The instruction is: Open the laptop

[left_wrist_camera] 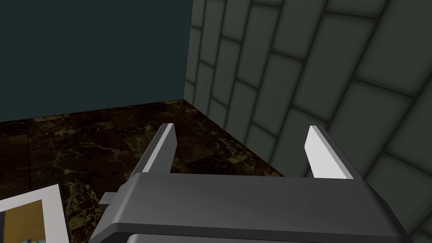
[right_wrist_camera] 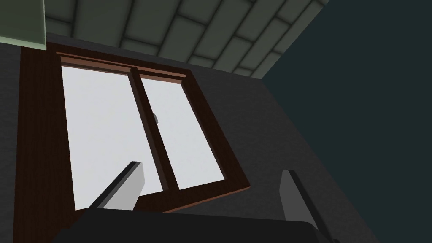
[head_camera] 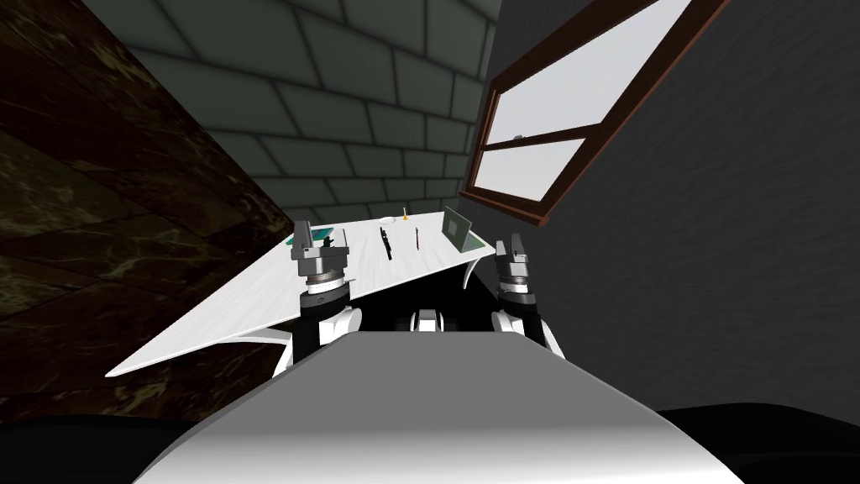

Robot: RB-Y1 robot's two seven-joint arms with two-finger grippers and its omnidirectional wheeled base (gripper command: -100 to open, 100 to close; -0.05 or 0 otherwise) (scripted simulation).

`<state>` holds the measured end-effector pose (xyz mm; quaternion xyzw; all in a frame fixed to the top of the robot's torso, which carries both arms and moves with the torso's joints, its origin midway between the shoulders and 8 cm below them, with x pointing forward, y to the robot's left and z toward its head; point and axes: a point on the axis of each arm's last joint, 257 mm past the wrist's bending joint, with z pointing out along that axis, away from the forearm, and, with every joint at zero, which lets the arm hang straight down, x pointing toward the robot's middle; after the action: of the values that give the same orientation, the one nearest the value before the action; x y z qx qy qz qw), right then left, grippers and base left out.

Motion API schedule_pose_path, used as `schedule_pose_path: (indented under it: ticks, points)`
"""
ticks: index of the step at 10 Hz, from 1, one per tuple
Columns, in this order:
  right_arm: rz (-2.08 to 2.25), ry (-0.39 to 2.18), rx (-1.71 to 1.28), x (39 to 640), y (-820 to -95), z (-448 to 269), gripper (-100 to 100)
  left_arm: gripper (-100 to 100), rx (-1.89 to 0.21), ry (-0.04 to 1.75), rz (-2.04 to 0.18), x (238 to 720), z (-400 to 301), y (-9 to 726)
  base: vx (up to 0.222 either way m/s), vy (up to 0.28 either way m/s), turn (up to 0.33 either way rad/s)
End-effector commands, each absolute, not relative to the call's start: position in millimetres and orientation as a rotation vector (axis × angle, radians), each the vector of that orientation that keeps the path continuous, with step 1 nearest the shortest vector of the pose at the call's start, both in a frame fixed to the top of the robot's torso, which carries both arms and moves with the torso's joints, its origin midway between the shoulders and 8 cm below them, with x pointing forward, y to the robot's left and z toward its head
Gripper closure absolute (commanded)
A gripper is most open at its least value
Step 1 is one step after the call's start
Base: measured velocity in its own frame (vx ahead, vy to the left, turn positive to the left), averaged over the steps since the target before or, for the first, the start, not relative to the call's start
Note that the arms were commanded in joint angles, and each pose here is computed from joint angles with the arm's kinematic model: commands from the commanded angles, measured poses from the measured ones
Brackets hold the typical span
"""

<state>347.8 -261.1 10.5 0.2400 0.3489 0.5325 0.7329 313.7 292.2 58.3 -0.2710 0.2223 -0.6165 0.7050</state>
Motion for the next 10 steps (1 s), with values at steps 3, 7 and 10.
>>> schedule_pose_path:
  ticks: [3,7,10]
  points:
    - [0.990,0.910,0.376,367,-248,-6,-100,0,-0.603,0.494,-1.371,314,58,292,0.001,-0.007,0.022]
    - [0.859,0.986,0.270,379,-242,-18,-100,0,-0.603,0.494,-1.371,314,58,292,0.000,-0.005,0.020]
    - [0.774,1.028,0.201,386,-239,-25,-100,0,-0.603,0.494,-1.371,314,58,292,0.000,-0.005,0.020]
